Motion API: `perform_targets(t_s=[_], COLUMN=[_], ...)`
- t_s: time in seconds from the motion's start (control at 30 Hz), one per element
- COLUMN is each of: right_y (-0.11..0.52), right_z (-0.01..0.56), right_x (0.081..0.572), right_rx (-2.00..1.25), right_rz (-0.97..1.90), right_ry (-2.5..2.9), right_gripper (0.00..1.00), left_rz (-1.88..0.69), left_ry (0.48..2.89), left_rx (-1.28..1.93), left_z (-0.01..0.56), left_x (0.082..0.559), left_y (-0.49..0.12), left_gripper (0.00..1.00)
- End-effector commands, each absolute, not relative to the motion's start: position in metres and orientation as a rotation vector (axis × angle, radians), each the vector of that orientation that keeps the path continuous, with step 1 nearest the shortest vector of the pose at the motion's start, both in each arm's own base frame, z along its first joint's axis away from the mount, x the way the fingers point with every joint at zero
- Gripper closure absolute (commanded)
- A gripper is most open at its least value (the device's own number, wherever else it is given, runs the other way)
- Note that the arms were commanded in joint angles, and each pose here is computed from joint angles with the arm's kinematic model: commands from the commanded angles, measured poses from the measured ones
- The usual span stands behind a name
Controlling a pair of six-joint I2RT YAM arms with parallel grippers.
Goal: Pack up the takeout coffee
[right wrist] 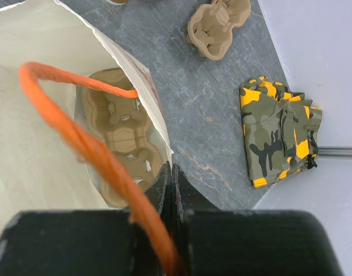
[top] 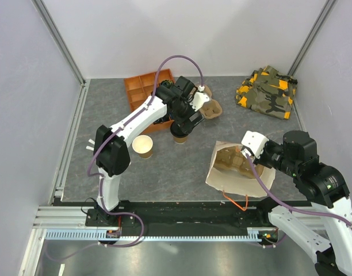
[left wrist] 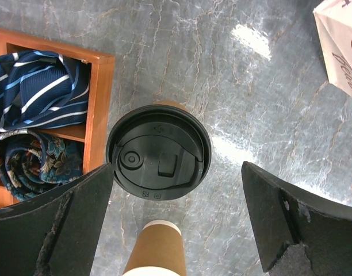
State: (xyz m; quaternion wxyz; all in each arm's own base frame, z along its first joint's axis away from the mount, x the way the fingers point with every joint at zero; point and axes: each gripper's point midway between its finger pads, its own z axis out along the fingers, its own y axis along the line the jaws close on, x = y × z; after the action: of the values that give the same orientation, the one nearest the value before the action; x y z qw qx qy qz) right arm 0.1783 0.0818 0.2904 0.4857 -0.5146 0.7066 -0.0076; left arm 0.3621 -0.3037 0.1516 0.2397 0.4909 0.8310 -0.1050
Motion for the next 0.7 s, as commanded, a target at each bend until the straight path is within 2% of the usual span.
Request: perform_targets(t_s=[0.0,0.67], right_y=[0.082,0.084], right_z=[0.296,0.296], right_x=[0.183,0.187], right_rx=[-1.229,-1.215], right_rz=[-0.029,-0.021], right_ry=[1.709,1.719], right_gripper=[1.00,1.00], left_rz=[-0.326,-0.374], left_ry=[2.241,2.251], left_rx=[1.407,1.468], left_z=[0.157,0.140], left_x=[0.371,0.373], left_y=[-0.299,-0.302], left_gripper=[0.00,0.00])
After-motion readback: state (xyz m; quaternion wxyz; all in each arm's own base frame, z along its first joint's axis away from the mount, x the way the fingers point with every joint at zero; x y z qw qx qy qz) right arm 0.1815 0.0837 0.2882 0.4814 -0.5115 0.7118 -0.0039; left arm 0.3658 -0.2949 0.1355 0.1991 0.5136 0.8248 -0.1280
